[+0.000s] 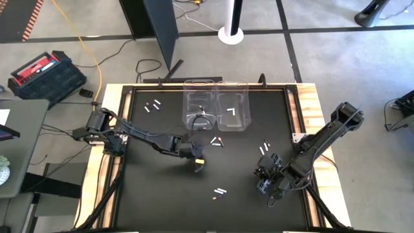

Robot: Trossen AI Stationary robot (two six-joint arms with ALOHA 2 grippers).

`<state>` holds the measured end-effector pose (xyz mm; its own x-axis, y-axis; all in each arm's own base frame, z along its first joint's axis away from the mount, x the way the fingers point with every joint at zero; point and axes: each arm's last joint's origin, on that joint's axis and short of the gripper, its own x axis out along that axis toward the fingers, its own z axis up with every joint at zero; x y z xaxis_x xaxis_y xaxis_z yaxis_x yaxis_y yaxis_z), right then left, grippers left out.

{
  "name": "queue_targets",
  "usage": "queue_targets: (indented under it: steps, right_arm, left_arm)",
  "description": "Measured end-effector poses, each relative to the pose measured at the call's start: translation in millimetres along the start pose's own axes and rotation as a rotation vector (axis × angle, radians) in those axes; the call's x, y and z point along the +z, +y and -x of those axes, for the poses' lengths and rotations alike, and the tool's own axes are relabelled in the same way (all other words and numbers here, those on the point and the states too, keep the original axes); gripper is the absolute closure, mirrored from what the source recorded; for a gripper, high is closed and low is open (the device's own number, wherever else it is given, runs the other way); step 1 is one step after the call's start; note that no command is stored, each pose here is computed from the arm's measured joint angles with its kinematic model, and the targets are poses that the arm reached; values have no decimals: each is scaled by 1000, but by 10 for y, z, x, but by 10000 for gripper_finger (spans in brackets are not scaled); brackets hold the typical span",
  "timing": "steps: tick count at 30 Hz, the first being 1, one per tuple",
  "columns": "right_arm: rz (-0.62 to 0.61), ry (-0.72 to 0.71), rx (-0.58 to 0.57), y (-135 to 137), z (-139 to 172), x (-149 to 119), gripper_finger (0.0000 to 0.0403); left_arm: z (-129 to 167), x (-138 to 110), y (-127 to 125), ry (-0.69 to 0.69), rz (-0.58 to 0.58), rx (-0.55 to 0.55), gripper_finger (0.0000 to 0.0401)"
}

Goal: Sort batteries
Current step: Put the white battery into the right transparent bin

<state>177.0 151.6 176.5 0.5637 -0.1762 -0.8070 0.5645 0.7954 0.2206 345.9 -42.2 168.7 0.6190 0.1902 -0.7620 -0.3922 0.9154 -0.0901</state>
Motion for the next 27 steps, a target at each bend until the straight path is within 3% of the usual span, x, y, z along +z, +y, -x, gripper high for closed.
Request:
queue_targets:
  steps: [11,17,27]
  right_arm:
    - [2,0,0,-1,0,1,321]
    - [3,0,0,-1,1,1,321]
    - [10,0,-1,-2,1,1,321]
  left_arm:
    - [36,157,-55,-54,-3,-62,297]
    - [46,210,-64,-98,-17,-53,273]
    - [37,265,-28,-175,-429,39,276]
